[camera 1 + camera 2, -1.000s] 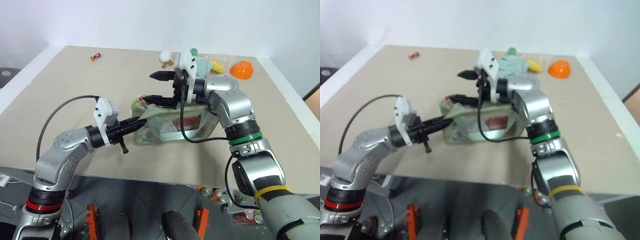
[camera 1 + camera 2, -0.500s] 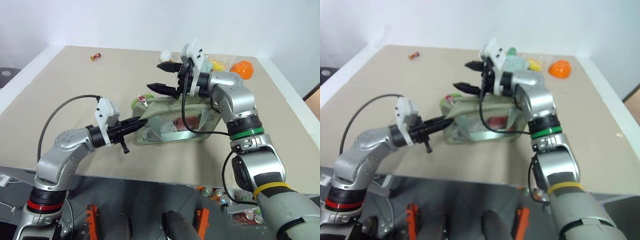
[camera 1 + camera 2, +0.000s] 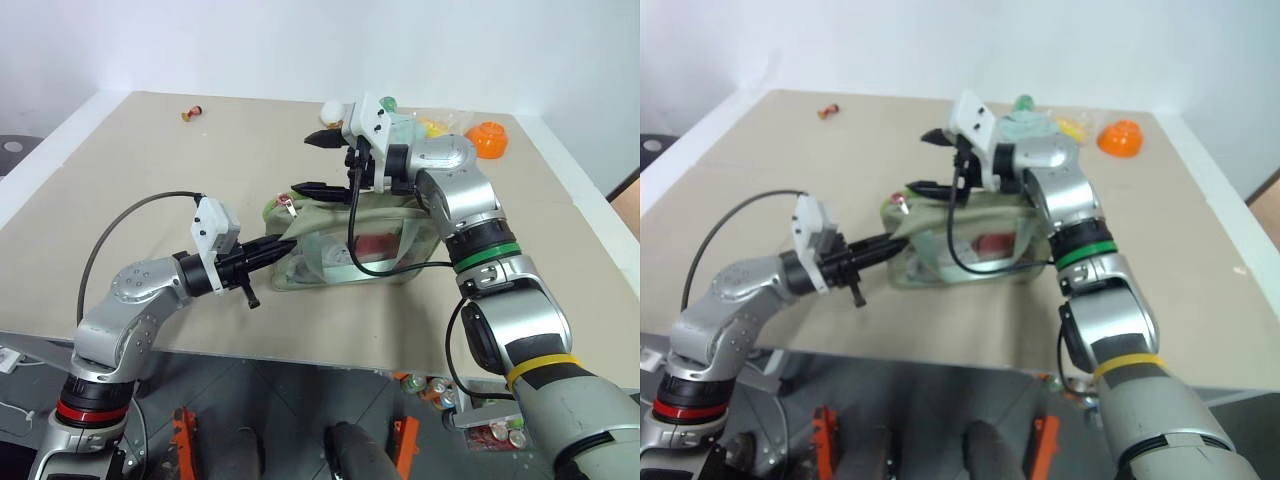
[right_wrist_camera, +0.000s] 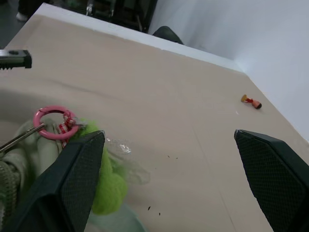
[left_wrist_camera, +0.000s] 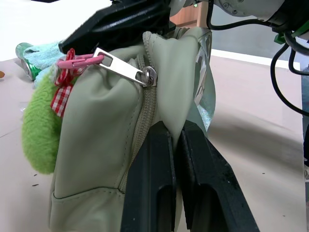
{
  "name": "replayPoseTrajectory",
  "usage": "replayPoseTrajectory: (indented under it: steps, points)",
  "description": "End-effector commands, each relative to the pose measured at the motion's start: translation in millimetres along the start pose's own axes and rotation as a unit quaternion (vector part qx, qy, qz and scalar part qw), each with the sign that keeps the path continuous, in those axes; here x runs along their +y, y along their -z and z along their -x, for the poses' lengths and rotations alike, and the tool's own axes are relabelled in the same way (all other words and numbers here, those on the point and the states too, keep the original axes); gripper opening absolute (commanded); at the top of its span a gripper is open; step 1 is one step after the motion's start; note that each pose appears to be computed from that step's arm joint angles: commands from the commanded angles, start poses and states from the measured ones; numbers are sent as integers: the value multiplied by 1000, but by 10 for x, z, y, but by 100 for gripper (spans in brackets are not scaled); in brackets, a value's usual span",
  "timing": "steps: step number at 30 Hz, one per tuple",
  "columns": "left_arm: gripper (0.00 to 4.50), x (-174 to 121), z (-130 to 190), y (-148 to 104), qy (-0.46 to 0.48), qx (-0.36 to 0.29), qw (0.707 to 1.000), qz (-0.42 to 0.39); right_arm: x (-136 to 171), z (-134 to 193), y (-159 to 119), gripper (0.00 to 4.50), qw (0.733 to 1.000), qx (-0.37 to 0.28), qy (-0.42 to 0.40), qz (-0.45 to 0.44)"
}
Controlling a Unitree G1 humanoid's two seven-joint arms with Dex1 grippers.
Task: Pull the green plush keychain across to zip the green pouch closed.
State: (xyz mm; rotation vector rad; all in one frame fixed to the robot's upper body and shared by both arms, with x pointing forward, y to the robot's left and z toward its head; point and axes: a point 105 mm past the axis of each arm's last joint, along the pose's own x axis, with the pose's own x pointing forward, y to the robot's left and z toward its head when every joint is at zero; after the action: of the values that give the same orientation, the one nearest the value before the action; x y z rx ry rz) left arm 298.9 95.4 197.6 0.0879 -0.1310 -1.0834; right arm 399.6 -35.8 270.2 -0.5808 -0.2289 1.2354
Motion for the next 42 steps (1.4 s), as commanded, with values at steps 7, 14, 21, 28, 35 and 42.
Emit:
replayPoseTrajectory:
  steps: [7, 14, 21, 28, 35, 42]
  points:
    - [0, -88, -38, 12, 20, 1, 1000, 0, 45, 39, -50, 446, 999, 10, -45, 18]
    - [0, -93, -48, 18, 20, 1, 1000, 1, 126, 109, 21, 446, 996, 34, -79, 23]
    - [0, -94, -59, 20, 21, 0, 1000, 2, 186, 148, 52, 446, 992, 50, -106, 36]
    - [0, -92, -65, 16, 21, -1, 1000, 2, 286, -2, 85, 446, 990, 48, -126, 43]
    - [0, -85, -66, 20, 19, 0, 1000, -1, 343, -107, 111, 446, 989, 48, -138, 35]
    - [0, -78, -61, 22, 14, 1, 1000, -3, 398, -92, 195, 296, 985, 64, -155, 36]
